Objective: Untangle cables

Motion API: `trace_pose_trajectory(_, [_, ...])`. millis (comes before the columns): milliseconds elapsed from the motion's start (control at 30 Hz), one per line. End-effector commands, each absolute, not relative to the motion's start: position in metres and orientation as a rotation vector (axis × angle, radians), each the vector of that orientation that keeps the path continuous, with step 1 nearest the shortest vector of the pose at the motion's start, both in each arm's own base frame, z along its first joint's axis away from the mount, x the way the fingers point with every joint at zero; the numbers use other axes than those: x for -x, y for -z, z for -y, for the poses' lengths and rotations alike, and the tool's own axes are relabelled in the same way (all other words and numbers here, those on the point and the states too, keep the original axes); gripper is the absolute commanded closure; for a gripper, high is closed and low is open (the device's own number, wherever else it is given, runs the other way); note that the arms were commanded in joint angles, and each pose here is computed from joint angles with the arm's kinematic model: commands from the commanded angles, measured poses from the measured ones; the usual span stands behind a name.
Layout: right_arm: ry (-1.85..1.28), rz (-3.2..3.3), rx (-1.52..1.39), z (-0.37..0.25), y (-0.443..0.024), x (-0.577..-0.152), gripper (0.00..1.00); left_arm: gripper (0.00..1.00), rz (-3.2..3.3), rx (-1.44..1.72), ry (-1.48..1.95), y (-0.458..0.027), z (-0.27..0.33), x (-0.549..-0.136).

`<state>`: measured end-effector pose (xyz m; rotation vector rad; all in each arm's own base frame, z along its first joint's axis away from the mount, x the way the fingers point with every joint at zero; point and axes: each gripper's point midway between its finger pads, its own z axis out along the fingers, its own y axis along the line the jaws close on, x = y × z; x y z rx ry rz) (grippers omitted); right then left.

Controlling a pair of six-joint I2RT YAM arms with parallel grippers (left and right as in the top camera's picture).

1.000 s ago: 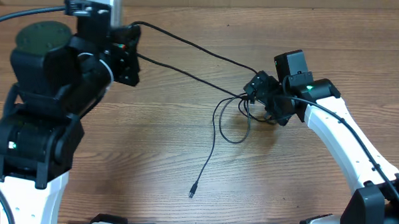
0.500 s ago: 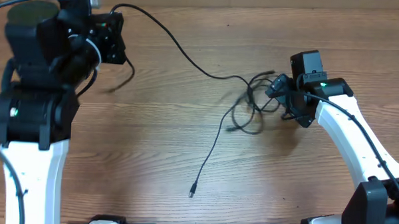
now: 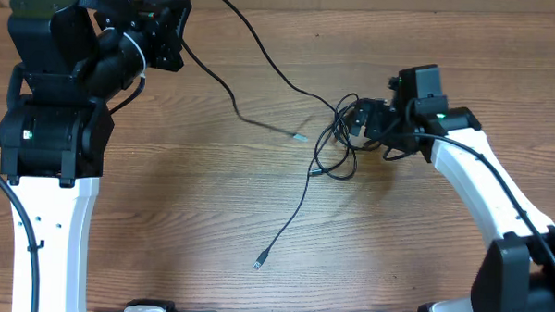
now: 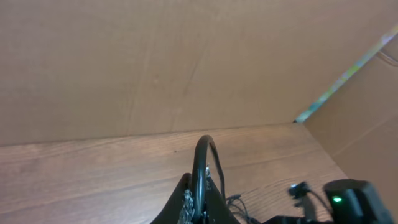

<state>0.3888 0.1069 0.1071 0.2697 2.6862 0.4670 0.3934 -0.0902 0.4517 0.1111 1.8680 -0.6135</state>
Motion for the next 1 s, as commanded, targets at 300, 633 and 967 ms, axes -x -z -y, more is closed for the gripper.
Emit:
trace_pose_trajectory(300, [-0.49,-2.727,-0.118,-0.133,-0.034,-0.418,0.53,0.96,-1.77,-0.098,0.576,-0.489,0.077,-0.384])
trace_pose_trajectory(633, [-0.215,-2.862,-0.182,-0.098,-0.001,-0.396,0.96,0.96,-1.806,0.135,0.421,-0.473,-0.006,-0.398])
trace_pose_trajectory(967, [0.072,-2.945,-0.392,-0.034,0.007,-0.372,0.96,0.96,-1.879,0.423,0.234,-0.431,-0.095,-0.414])
